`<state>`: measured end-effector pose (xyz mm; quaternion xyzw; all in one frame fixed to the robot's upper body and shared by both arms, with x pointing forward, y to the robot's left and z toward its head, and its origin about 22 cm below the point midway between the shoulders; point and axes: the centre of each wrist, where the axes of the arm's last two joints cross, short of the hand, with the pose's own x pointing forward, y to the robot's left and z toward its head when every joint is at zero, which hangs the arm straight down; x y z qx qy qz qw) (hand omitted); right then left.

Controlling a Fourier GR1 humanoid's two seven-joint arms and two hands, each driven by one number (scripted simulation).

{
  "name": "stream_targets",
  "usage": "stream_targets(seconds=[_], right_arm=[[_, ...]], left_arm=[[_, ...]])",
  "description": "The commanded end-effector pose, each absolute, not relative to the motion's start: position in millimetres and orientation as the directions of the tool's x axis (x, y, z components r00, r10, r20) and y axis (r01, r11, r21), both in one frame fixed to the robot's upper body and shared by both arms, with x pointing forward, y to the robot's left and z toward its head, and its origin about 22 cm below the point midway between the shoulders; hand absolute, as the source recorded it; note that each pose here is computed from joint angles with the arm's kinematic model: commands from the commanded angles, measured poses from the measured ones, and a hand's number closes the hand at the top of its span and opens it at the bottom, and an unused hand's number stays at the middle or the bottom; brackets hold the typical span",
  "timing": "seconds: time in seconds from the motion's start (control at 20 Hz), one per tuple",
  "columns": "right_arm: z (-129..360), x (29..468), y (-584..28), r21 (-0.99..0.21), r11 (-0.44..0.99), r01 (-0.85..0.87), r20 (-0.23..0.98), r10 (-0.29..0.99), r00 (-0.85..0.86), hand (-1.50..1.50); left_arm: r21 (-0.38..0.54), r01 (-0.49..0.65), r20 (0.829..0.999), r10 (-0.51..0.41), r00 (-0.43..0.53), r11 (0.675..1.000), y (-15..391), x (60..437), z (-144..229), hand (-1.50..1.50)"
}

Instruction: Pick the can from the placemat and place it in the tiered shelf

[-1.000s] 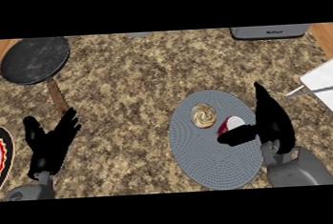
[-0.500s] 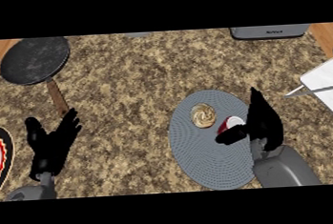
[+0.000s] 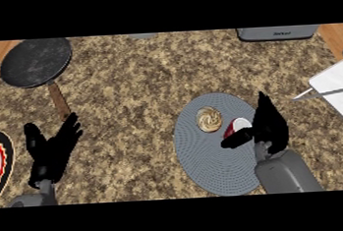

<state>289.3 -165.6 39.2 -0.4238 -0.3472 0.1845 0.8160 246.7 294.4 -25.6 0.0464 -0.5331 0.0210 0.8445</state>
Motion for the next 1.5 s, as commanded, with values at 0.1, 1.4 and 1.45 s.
stream_targets(seconds=[0.1, 1.4, 1.45], right_arm=[[27.1, 295.6, -166.5, -0.828, 0.561, 0.010, 0.374, 0.539, 0.755, -1.50], [69.3, 341.3, -166.7, -0.770, 0.547, 0.328, 0.586, 0.403, 0.703, 1.50], [88.5, 350.1, -169.9, -0.789, 0.495, 0.365, 0.592, 0.451, 0.668, 1.50]], left_arm=[[0.051, -0.077, 0.896, -0.011, 0.443, 0.996, 281.3, 235.8, -21.8, 0.00], [0.030, -0.082, 0.898, 0.009, 0.439, 0.996, 286.2, 242.1, -34.9, 0.00], [0.048, -0.084, 0.893, -0.006, 0.451, 0.995, 290.1, 259.1, -20.9, 0.00]])
